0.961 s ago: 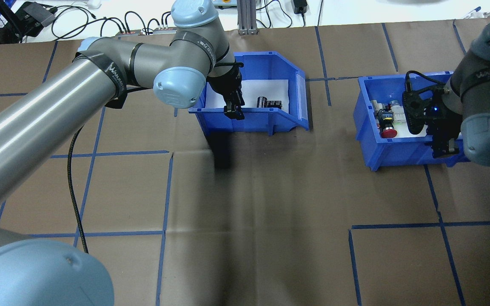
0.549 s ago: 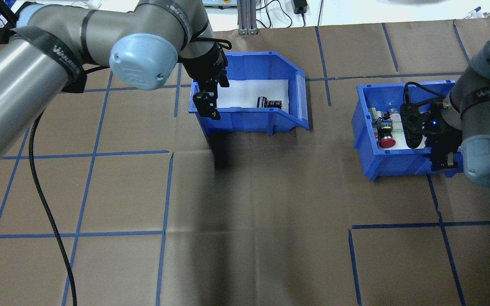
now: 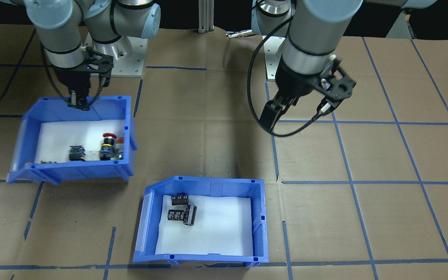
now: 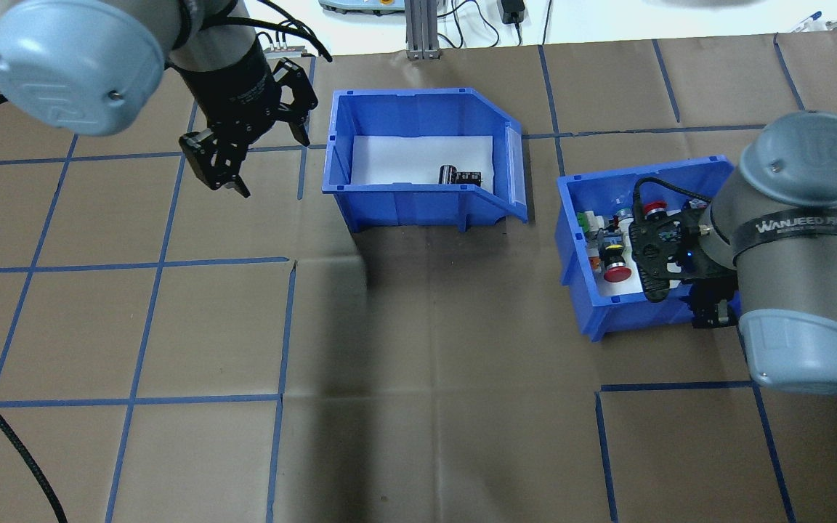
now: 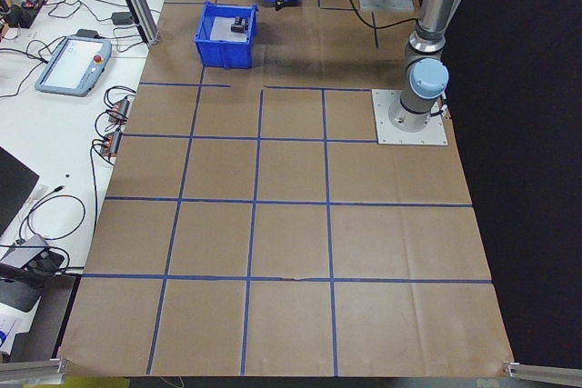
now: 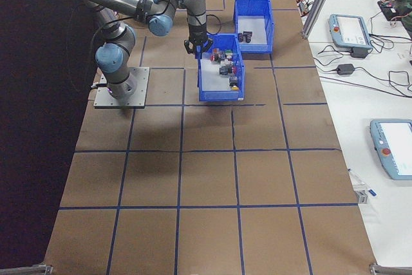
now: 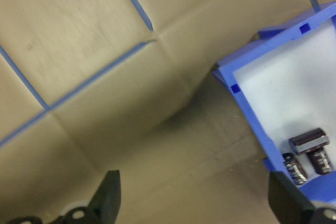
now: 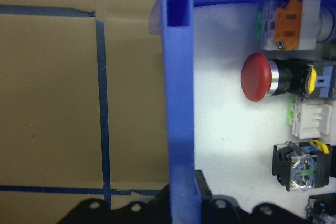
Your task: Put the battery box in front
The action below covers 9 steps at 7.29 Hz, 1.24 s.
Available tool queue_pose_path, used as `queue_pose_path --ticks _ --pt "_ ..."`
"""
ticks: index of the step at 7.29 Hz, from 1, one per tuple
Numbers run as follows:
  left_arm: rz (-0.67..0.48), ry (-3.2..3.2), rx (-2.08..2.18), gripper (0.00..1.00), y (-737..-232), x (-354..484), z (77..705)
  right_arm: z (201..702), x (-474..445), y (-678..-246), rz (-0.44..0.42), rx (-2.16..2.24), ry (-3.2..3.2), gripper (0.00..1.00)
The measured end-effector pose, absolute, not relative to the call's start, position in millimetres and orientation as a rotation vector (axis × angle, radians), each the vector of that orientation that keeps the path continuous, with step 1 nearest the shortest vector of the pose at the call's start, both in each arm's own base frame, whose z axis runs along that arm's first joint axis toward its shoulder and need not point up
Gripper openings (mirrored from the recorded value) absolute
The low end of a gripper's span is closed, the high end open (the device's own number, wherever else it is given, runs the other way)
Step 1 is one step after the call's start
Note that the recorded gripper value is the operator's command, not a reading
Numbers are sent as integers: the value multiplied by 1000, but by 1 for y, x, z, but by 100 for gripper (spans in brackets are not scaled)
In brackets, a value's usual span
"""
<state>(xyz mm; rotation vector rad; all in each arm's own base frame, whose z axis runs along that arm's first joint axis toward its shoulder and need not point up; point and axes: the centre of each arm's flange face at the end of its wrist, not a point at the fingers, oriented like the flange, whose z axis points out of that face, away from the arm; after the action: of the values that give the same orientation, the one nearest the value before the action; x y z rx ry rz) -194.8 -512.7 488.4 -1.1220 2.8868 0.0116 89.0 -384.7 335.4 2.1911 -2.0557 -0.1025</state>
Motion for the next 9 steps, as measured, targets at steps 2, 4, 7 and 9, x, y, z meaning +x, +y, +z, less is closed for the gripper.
queue_pose_path --ticks 2,4,7,9 --pt "-57 3009 -615 99 -478 -180 526 331 147 -363 -78 2156 -2086 9" --pt "-113 3066 -112 99 -457 -162 553 328 200 -340 -44 2121 -2114 9" --pt "-85 3136 106 99 -425 -154 556 314 279 -300 22 2093 -2136 9" --pt "-72 3144 211 99 -410 -151 547 294 320 -281 53 2104 -2124 9"
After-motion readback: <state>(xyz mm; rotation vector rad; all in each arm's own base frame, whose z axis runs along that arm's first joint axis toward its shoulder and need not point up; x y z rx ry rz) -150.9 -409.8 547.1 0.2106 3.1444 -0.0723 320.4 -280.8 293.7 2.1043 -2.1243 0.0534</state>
